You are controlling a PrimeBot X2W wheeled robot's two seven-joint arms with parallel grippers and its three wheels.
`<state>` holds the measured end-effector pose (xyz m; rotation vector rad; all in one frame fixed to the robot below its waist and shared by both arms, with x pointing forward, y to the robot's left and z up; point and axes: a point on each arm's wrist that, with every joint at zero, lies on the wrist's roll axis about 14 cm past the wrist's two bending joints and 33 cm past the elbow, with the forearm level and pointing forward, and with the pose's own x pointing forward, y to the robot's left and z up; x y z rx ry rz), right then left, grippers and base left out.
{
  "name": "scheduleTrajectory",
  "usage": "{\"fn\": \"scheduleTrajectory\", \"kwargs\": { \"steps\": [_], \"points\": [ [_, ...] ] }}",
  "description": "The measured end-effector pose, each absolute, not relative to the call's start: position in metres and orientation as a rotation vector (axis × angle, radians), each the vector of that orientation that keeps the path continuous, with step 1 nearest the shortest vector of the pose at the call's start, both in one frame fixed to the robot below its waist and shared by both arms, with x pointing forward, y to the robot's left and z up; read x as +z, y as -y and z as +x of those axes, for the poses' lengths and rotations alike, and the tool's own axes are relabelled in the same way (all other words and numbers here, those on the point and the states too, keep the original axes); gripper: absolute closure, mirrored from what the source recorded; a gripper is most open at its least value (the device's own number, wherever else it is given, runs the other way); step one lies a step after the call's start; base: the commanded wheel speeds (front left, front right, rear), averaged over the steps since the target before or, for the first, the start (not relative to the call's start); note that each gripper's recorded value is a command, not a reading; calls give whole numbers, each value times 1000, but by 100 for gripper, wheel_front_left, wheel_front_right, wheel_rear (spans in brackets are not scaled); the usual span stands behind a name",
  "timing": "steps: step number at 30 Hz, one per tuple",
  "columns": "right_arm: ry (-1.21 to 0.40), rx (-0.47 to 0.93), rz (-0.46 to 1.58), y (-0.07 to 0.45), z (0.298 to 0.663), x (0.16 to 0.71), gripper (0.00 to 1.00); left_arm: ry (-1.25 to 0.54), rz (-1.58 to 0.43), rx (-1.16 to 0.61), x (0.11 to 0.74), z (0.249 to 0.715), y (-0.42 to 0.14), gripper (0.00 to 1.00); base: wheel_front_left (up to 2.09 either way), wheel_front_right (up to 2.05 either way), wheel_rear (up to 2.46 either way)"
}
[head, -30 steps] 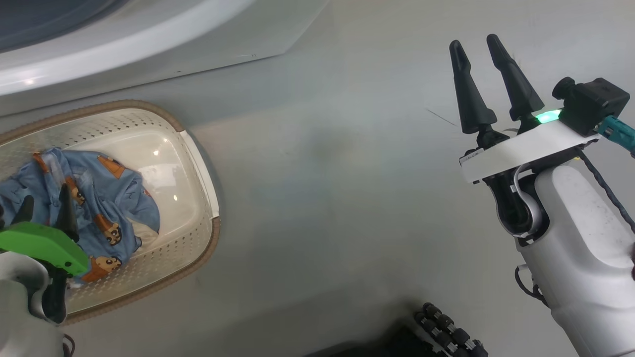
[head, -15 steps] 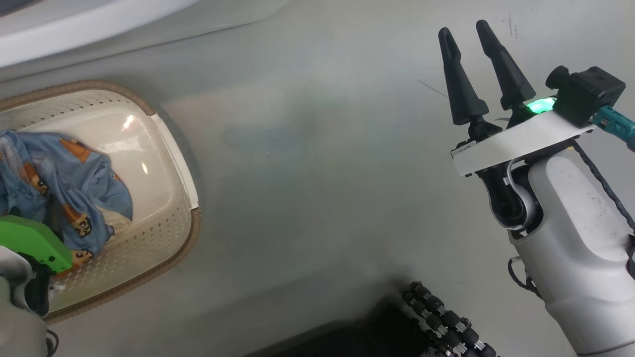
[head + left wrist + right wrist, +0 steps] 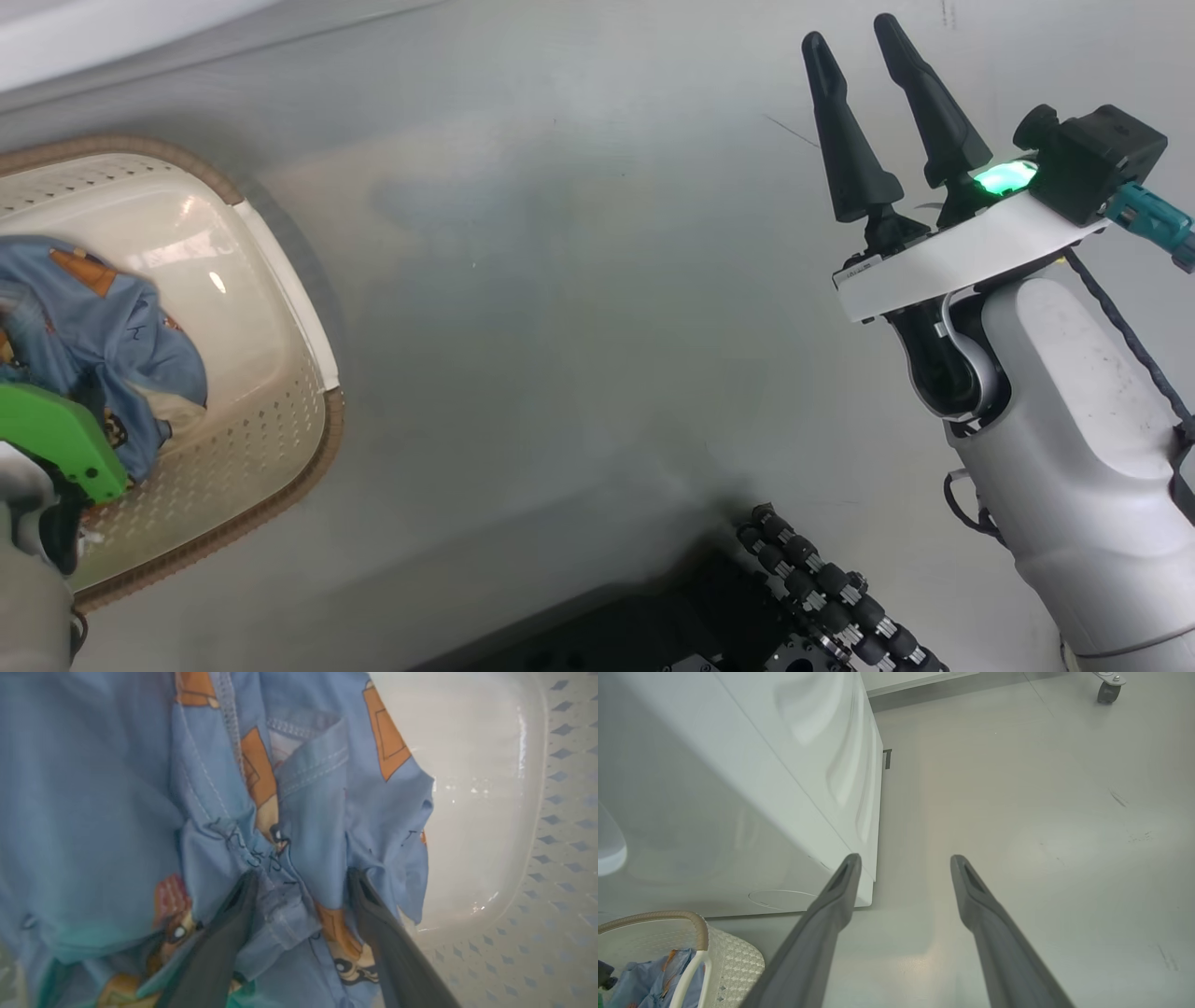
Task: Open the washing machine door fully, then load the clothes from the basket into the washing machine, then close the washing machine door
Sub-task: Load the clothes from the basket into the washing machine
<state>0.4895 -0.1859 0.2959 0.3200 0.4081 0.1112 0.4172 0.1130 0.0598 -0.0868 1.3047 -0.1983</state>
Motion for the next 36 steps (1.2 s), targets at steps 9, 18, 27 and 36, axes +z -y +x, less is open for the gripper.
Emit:
{"fn": "scheduleTrajectory", "kwargs": {
  "steps": [9, 18, 27, 36],
  "points": [
    [-412, 105, 318, 187, 489, 294, 0, -1363, -47, -208, 52, 411, -110, 100, 0, 0, 0],
    [-411, 108, 316, 185, 490, 294, 0, -1323, -76, -230, 57, 423, -97, 100, 0, 0, 0],
    [-338, 129, 339, 174, 504, 321, 0, -1175, -88, -250, 84, 449, -92, 100, 0, 0, 0],
    [-271, 130, 329, 177, 508, 354, 0, -1027, -143, -259, 126, 467, -81, 100, 0, 0, 0]
  ]
}}
